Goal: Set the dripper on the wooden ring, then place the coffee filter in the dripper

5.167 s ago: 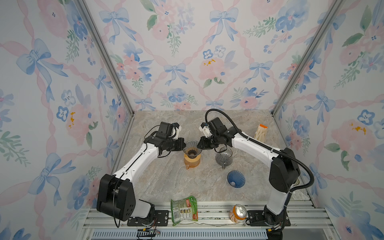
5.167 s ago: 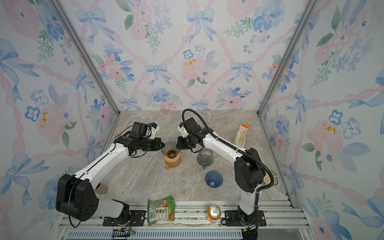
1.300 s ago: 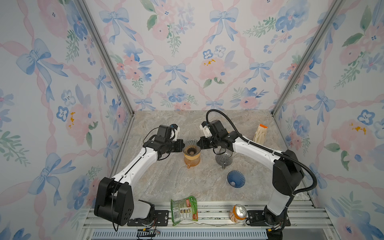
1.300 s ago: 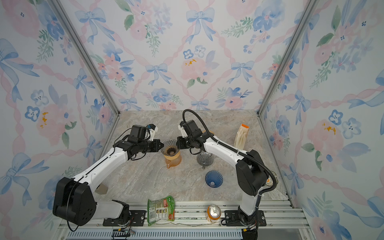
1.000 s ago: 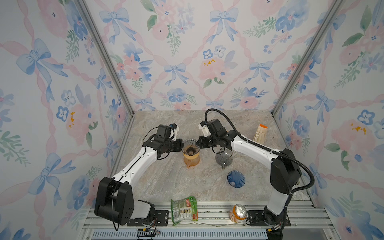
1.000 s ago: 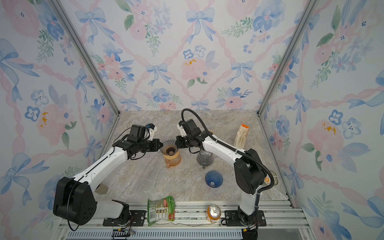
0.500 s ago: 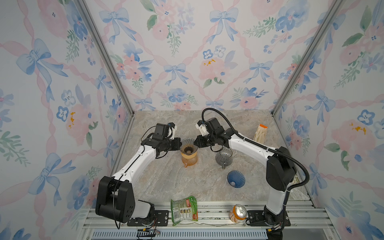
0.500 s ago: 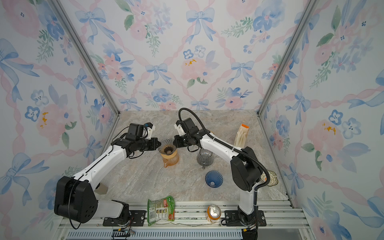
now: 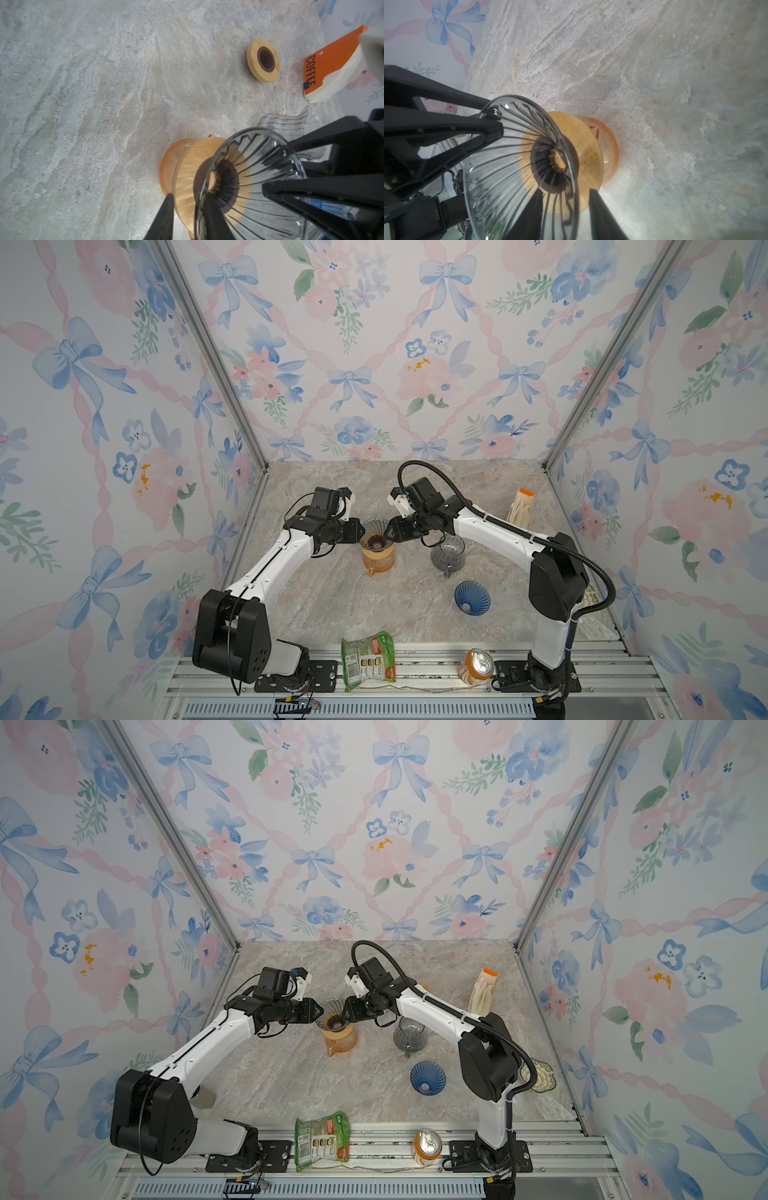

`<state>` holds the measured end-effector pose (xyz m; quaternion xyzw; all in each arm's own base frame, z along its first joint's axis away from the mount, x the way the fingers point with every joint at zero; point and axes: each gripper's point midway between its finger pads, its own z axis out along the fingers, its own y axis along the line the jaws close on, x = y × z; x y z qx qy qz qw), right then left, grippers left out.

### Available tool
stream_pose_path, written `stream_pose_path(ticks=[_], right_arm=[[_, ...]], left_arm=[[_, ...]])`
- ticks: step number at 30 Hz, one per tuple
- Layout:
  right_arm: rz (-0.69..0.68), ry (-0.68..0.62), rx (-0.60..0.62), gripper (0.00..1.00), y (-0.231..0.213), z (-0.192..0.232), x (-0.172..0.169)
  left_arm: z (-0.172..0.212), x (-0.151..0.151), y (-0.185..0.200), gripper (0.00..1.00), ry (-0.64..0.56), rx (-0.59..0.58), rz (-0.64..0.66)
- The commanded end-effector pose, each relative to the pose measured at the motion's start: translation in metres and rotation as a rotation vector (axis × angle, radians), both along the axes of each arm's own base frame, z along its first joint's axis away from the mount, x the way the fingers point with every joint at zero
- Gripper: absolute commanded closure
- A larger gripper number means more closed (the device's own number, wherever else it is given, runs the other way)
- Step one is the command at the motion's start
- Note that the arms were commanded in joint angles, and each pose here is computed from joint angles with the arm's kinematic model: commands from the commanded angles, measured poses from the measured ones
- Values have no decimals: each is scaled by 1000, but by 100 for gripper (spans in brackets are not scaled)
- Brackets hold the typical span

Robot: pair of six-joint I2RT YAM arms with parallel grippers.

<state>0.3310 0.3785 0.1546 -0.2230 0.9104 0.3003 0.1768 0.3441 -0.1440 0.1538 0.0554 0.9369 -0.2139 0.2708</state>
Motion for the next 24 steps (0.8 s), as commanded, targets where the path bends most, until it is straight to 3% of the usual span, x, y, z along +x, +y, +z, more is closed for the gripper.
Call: stream_pose_path(ticks=[1,11,24], right_arm=[[15,-18,-10,54,1,16,-4],[-43,-159,-9,42,-17,52,16],[-151,-318,-35,37,-71,104,39]], left_arm=[[5,-1,5,61,-1,34,6],[44,20,2,37,-109,34,-2],[107,26,-10,22,-293,35,-10]])
